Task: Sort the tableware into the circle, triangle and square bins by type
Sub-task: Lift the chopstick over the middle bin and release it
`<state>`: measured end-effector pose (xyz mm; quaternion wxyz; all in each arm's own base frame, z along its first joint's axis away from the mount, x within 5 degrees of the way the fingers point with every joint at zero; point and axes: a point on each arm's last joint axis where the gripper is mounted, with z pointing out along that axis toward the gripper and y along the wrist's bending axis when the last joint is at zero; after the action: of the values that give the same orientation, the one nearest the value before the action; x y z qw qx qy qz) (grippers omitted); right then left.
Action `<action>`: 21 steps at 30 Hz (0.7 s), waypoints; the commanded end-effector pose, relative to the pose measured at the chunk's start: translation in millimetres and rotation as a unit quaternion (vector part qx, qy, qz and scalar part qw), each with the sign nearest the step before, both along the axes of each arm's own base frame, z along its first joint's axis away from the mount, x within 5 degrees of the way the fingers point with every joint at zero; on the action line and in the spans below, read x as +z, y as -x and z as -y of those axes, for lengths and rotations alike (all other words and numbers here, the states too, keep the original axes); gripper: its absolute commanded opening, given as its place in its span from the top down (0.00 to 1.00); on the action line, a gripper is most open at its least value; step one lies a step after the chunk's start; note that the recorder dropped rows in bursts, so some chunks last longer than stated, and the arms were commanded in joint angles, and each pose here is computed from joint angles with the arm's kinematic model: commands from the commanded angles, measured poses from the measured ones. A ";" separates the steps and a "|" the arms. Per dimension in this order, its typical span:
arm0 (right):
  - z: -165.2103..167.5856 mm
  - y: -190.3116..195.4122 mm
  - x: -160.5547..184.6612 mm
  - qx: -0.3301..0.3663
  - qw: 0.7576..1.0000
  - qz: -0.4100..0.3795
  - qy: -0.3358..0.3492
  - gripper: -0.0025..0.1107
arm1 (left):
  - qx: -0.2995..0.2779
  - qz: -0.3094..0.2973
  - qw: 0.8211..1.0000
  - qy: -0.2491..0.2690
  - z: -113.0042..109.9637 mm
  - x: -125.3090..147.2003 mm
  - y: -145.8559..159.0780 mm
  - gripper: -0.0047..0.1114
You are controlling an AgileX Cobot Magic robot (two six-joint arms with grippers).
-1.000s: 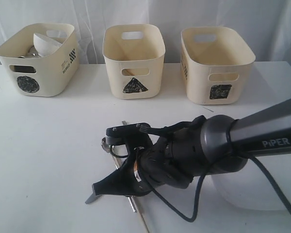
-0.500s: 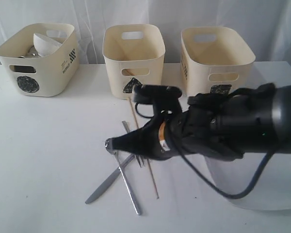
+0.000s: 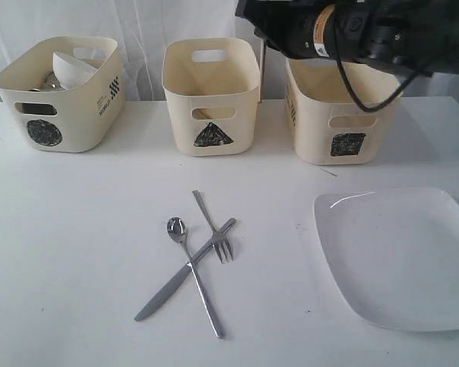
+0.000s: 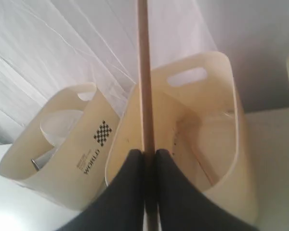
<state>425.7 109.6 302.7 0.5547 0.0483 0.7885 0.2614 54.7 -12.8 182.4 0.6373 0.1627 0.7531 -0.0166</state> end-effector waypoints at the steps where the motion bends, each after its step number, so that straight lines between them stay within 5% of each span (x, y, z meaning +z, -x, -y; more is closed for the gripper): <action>1: -4.5 -33.4 -1.5 0.009 1.000 0.023 -0.012 0.98 | -0.003 0.002 1.000 0.005 0.4 -0.4 0.3 0.96; 21: -25.2 -137.2 -53.8 0.008 0.996 0.092 0.008 0.98 | -0.003 0.002 1.000 0.005 0.4 -0.4 0.3 0.96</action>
<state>556.1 138.0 246.7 0.6100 0.0174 0.7450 0.2694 54.7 -12.8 182.4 0.6373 0.1627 0.7531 -0.0166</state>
